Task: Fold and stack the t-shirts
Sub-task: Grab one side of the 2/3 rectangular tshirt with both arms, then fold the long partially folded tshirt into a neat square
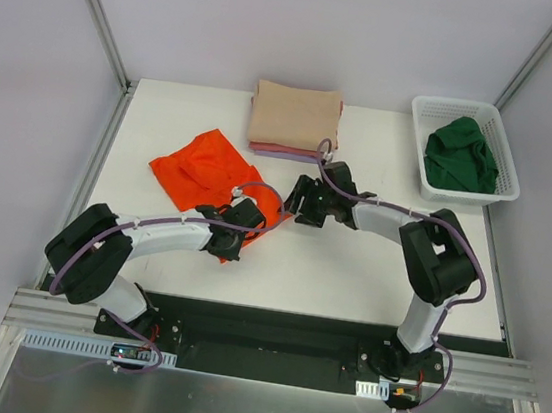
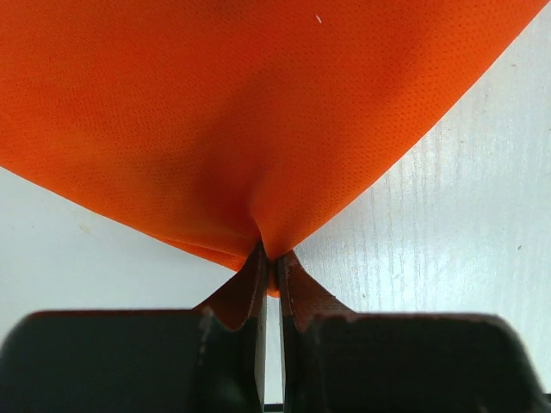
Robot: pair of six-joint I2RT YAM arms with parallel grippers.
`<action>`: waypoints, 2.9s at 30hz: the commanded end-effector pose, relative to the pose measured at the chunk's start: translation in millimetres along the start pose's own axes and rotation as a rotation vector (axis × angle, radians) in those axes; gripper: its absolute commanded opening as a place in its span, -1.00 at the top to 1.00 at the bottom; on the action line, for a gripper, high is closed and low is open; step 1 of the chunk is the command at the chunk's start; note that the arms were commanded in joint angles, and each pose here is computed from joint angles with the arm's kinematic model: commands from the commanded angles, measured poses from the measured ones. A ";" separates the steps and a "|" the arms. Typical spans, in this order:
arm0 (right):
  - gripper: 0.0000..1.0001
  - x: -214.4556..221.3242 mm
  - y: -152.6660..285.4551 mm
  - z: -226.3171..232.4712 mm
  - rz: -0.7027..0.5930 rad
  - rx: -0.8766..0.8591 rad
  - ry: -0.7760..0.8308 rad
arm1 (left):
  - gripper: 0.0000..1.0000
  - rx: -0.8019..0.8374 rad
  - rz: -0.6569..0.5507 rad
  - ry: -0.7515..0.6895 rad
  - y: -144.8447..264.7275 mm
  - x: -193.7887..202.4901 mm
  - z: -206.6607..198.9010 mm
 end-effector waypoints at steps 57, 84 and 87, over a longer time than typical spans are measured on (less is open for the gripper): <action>0.99 11.0 248.1 -9.3 -0.260 0.482 0.240 | 1.00 0.943 -0.052 -0.121 181.2 -3.7 -152.5; 1.00 -43.7 130.9 50.8 -0.249 0.319 0.256 | 1.00 0.689 -0.100 0.177 113.5 -23.4 -54.9; 0.99 -47.0 118.8 50.5 -0.241 0.310 0.249 | 1.00 0.668 -0.100 0.199 106.9 -25.9 -46.6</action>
Point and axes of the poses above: each gripper's point midway between its finger pads, its own y axis back along the fingers, its own z axis along the line the jaws close on, x = y × z, the point moved 9 cm from there along y, back along the fingers, and after that the axes turned 6 degrees about -y, right-handed, at the moved point
